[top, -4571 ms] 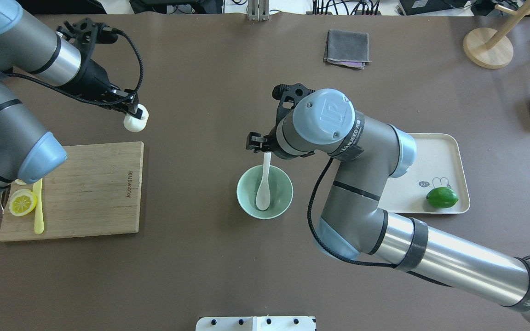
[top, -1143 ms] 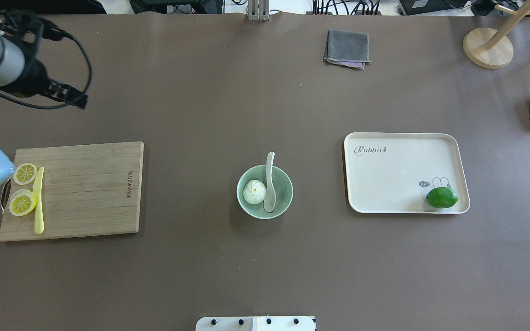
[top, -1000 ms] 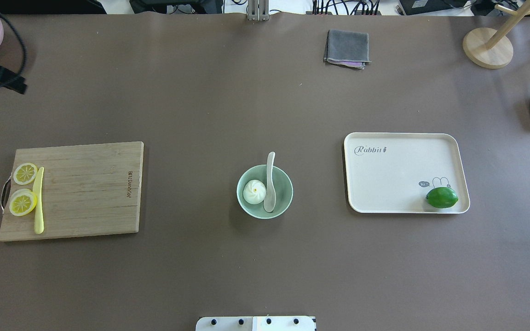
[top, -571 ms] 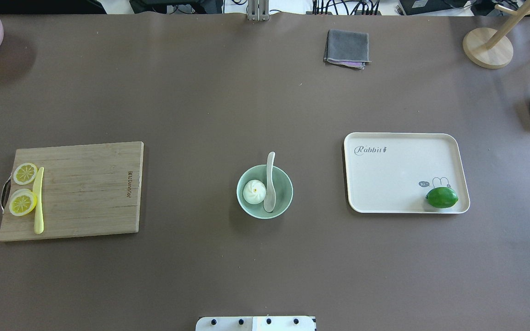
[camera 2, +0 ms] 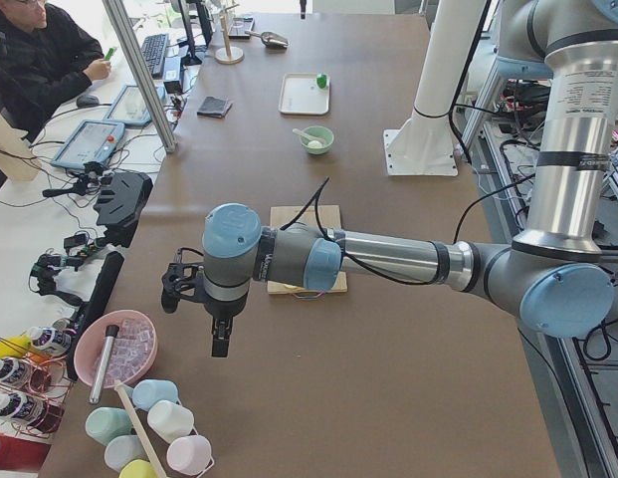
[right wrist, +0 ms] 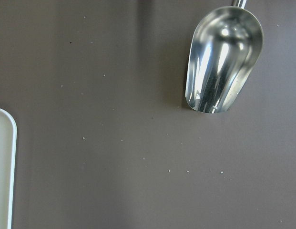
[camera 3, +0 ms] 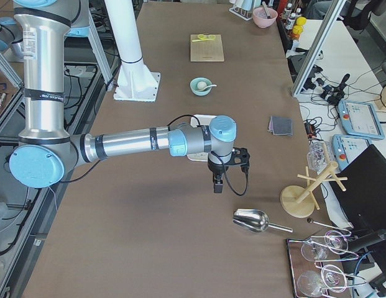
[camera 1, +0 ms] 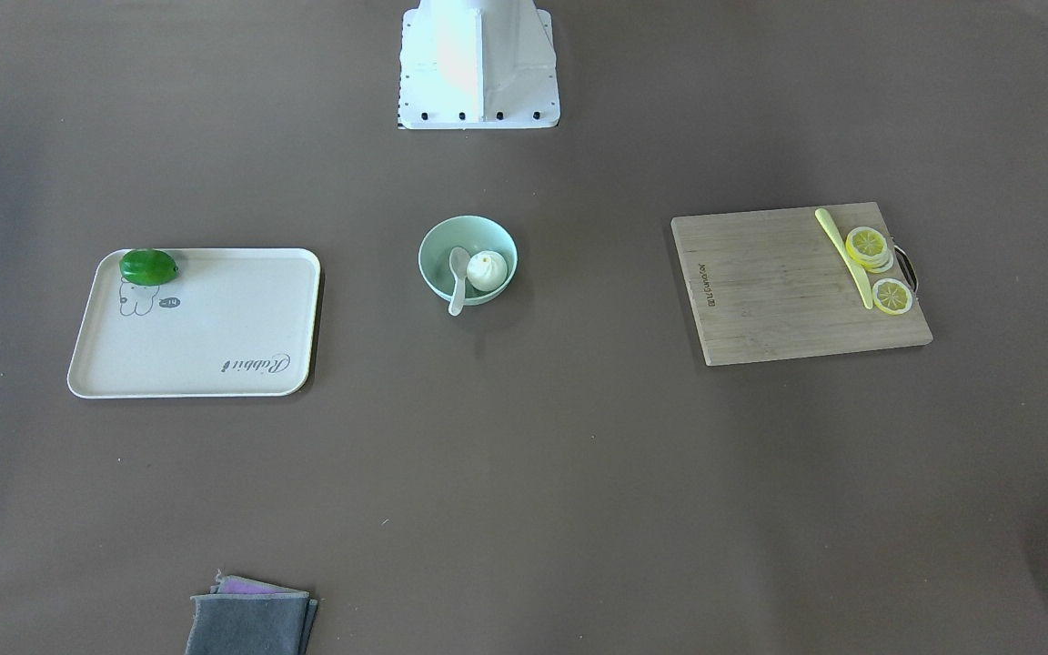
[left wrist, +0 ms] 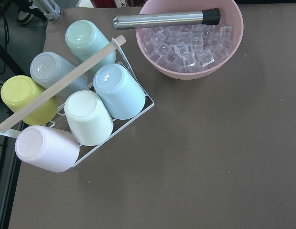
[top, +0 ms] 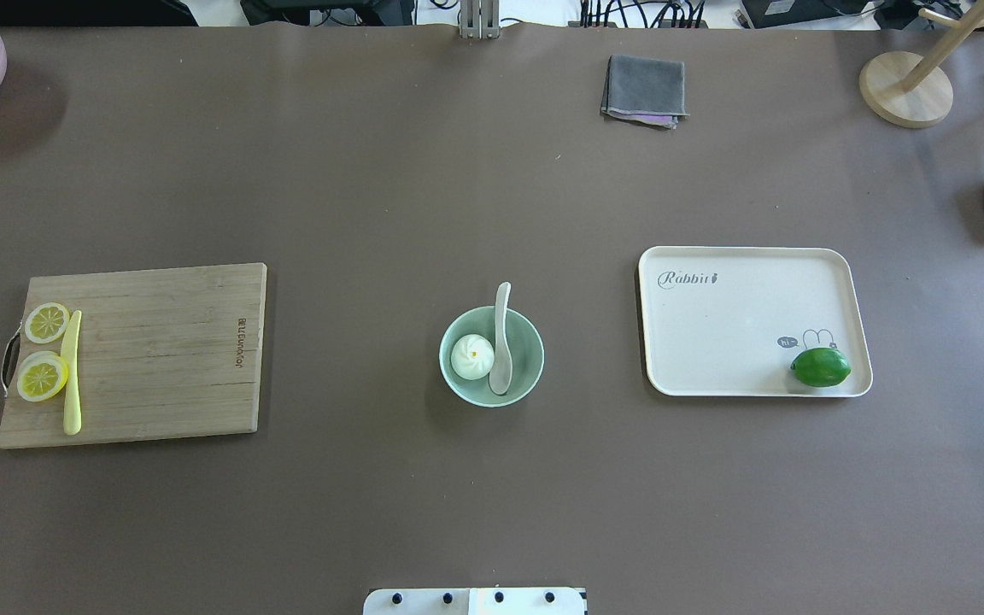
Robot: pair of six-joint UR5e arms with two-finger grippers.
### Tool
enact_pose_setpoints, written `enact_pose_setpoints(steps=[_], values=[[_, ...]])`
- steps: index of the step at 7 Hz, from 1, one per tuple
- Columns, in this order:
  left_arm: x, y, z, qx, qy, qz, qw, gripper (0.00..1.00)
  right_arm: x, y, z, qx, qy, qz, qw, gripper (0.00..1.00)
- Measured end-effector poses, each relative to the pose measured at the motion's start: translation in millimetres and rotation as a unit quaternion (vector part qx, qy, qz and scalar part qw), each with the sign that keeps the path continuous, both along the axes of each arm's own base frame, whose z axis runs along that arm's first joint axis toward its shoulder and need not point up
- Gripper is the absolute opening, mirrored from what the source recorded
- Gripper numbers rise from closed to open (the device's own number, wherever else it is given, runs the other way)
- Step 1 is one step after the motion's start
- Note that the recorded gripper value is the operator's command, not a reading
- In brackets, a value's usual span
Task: Put spoon and bun in bowl
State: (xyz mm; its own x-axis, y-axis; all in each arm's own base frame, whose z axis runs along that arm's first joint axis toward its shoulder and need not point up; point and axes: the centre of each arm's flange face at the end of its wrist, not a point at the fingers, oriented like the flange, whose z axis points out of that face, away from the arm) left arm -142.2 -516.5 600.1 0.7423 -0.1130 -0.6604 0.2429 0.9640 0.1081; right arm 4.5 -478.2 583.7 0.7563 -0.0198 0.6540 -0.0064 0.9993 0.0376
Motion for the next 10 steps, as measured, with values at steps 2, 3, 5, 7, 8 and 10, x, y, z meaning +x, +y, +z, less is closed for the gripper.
enact_pose_setpoints(steps=[2,3,5,7,8,10], values=[[1.6,11.6,4.8,-0.003,0.004,-0.001,1.0,0.98,17.5,5.6,12.3,-0.02,0.005,0.013,0.9997,1.0],[7.9,11.0,-3.9,0.004,0.005,0.003,1.0,0.98,21.9,12.1,20.8,-0.028,0.005,0.015,0.9995,1.0],[46.0,8.5,-8.6,0.008,0.003,0.038,0.9992,0.98,30.4,26.4,33.4,-0.04,0.002,0.022,0.999,1.0],[73.6,6.1,-10.2,0.009,0.001,0.065,0.9979,0.98,32.7,28.6,36.0,-0.043,0.002,0.025,0.9987,1.0],[77.3,5.5,-12.1,0.011,0.001,0.068,0.9976,0.98,32.9,29.3,37.0,-0.046,0.002,0.026,0.9986,1.0],[78.7,4.1,-13.6,0.013,0.001,0.07,0.9975,0.98,33.1,30.0,38.0,-0.049,0.003,0.027,0.9984,1.0]])
